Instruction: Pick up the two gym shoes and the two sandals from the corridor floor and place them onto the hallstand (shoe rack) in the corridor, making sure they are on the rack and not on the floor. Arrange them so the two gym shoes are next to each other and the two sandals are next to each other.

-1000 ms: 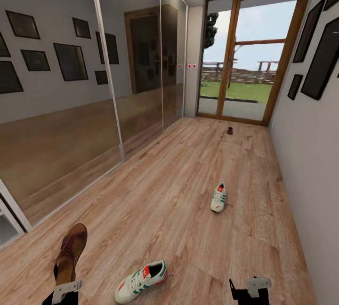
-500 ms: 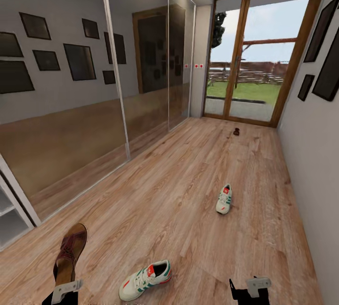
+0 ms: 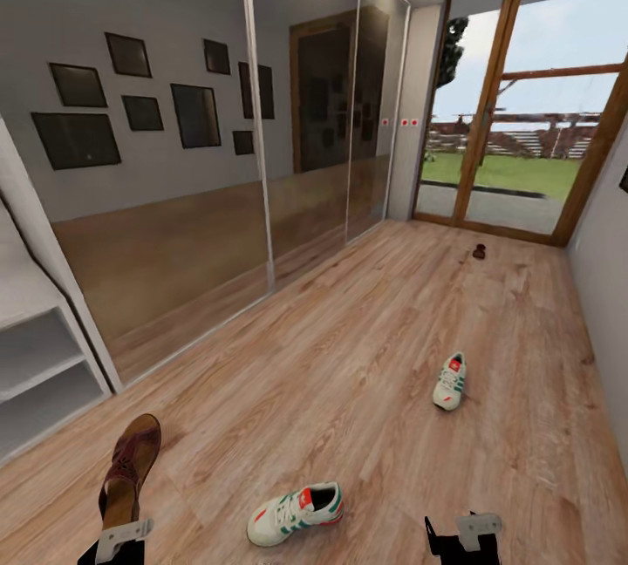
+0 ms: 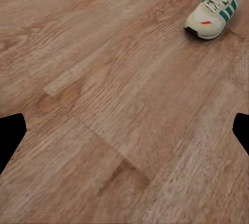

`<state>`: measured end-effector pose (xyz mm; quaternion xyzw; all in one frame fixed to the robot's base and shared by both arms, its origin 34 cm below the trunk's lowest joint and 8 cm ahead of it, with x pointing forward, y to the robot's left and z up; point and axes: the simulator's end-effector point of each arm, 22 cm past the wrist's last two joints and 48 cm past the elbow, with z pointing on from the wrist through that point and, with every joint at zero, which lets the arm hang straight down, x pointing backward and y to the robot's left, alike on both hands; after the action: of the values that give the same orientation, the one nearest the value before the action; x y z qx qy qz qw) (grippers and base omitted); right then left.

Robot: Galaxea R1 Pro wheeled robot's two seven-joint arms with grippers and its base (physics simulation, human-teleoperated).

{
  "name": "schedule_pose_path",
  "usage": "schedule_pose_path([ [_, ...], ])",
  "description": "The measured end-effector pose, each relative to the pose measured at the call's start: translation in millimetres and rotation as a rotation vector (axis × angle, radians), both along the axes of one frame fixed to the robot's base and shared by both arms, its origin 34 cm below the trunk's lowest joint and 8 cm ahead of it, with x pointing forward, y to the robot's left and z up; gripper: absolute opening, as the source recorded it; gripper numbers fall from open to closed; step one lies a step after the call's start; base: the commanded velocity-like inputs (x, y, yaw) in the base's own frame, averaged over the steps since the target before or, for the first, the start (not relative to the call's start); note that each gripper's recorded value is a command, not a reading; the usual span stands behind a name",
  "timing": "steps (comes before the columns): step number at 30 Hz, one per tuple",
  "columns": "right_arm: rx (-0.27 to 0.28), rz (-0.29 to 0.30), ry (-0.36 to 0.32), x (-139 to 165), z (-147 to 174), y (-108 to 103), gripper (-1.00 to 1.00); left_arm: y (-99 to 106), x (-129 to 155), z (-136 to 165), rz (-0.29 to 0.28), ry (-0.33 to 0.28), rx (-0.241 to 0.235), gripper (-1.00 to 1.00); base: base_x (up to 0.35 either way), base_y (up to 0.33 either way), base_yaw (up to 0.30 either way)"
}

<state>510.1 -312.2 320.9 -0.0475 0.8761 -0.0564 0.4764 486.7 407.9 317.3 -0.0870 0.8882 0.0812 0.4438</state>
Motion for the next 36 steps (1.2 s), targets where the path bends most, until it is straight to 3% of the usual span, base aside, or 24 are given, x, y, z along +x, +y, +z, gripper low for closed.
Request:
schedule_pose_path([
  [11,0.0,0.0,-0.001,0.2,0.4,0.0,1.0,0.2,0.3,0.5,0.001,-0.001,0.0,-1.0,0.071,-0.014,0.255],
  [28,0.0,-0.003,-0.003,0.7,0.9,-1.3,1.0,0.0,0.6,0.4,0.0,-0.001,0.0,-1.0,0.052,-0.015,0.012],
  [36,0.001,-0.002,-0.004,0.8,1.0,-0.5,1.0,0.0,0.2,0.2,0.0,-0.001,0.0,-1.0,0.08,-0.079,0.189],
])
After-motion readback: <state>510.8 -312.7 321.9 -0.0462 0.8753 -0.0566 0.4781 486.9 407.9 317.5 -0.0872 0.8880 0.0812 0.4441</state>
